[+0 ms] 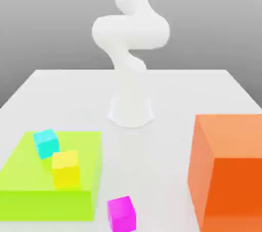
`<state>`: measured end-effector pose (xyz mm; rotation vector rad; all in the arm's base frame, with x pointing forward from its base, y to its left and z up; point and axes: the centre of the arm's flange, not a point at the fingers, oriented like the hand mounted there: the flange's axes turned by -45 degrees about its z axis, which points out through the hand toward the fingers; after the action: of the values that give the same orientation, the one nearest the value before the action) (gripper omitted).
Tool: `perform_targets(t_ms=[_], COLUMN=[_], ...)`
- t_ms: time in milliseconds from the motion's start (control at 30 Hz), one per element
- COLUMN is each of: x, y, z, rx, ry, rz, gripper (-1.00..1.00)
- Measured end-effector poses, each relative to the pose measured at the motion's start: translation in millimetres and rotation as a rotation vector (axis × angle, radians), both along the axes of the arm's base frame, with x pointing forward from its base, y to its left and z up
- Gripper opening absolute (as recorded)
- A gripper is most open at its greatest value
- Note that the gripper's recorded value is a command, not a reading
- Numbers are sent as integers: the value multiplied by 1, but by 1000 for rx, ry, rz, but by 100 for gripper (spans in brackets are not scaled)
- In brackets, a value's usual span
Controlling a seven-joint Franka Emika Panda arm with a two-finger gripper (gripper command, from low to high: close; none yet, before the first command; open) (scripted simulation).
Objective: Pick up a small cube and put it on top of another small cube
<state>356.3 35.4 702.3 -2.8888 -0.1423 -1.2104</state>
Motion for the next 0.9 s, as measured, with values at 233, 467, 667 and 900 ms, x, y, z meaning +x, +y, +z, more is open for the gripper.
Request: perform_targets(t_ms=[233, 467, 667, 900], x=[40, 17, -48, -134], y=[110, 219, 288, 286], z=[-113, -243, -353, -483], rx=[-130, -279, -424, -591], ry=[155, 299, 404, 569], rz=[379, 771, 1109, 1405], gripper=[0, 0, 0, 0])
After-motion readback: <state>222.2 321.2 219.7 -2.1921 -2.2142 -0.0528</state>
